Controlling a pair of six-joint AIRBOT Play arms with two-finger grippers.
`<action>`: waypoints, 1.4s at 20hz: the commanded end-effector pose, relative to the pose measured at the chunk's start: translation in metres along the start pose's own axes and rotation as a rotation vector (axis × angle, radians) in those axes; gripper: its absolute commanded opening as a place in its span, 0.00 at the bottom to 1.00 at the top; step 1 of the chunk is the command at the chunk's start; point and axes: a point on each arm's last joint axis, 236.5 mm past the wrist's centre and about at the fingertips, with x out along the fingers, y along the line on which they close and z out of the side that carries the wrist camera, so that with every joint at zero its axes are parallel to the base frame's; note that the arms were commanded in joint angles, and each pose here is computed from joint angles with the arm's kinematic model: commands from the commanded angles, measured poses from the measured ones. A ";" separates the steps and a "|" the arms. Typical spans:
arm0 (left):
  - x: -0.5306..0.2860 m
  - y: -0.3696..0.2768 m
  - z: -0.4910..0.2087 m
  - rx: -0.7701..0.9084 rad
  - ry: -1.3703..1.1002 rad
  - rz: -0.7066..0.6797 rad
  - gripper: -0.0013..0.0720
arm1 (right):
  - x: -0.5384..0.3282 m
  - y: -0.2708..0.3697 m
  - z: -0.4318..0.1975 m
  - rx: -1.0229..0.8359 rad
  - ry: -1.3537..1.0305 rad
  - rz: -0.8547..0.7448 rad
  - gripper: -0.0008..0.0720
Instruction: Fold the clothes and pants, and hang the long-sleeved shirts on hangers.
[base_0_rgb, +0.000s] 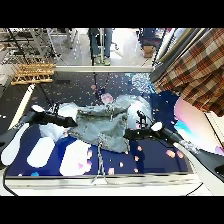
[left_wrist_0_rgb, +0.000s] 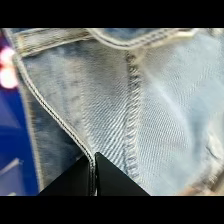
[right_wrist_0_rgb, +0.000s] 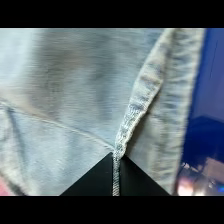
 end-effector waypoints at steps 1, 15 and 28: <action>-0.036 -0.050 0.010 0.022 -0.060 -0.199 0.04 | -0.040 0.021 0.012 -0.212 -0.005 -0.044 0.05; -0.169 -0.139 0.059 -0.010 -0.380 -0.555 0.04 | -0.203 0.099 0.105 -0.513 -0.495 -0.208 0.05; -0.346 -0.420 -0.064 0.634 -0.567 -0.927 0.04 | -0.499 0.284 -0.005 -0.898 -1.149 -0.085 0.05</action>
